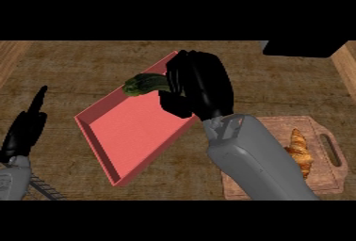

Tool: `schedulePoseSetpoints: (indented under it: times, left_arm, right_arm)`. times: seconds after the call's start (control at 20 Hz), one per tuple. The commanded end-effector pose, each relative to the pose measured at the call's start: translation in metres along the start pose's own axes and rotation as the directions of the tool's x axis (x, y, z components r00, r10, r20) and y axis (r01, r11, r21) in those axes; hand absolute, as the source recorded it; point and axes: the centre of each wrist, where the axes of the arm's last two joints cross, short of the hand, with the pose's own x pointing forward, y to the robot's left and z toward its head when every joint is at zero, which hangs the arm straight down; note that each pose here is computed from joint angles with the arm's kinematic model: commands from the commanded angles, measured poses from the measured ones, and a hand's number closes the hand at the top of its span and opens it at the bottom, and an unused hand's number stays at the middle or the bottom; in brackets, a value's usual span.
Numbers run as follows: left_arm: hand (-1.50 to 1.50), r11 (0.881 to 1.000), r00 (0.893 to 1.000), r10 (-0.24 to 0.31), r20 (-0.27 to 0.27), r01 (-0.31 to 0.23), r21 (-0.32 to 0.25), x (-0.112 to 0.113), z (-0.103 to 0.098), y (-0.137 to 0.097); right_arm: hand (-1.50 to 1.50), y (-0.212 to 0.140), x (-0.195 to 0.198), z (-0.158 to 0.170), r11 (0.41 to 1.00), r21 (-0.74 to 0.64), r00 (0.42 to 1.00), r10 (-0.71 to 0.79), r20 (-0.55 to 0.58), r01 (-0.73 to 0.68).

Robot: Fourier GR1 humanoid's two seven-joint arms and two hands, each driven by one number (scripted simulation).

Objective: Pick the squash from the cutting board and place it in the cardboard box

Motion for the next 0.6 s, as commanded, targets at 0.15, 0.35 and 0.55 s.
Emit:
schedulePoseSetpoints:
  times: [0.15,0.35,0.55]
  left_arm:
    - [0.00,0.989,0.989,0.146,0.006,-0.146,-0.003,0.012,-0.008,-0.005]
    - [0.00,0.989,0.989,0.145,0.030,-0.144,-0.023,0.001,-0.006,-0.005]
    - [0.00,0.987,0.987,0.156,0.038,-0.156,-0.026,0.024,-0.019,-0.010]
  right_arm:
    - [1.50,0.031,0.007,-0.054,0.998,0.034,0.996,-0.055,-0.065,0.057]
    - [1.50,0.049,-0.001,-0.072,1.000,0.003,0.995,-0.030,-0.099,0.031]
    - [1.50,0.062,-0.012,-0.084,0.997,0.063,0.990,0.054,-0.130,-0.046]
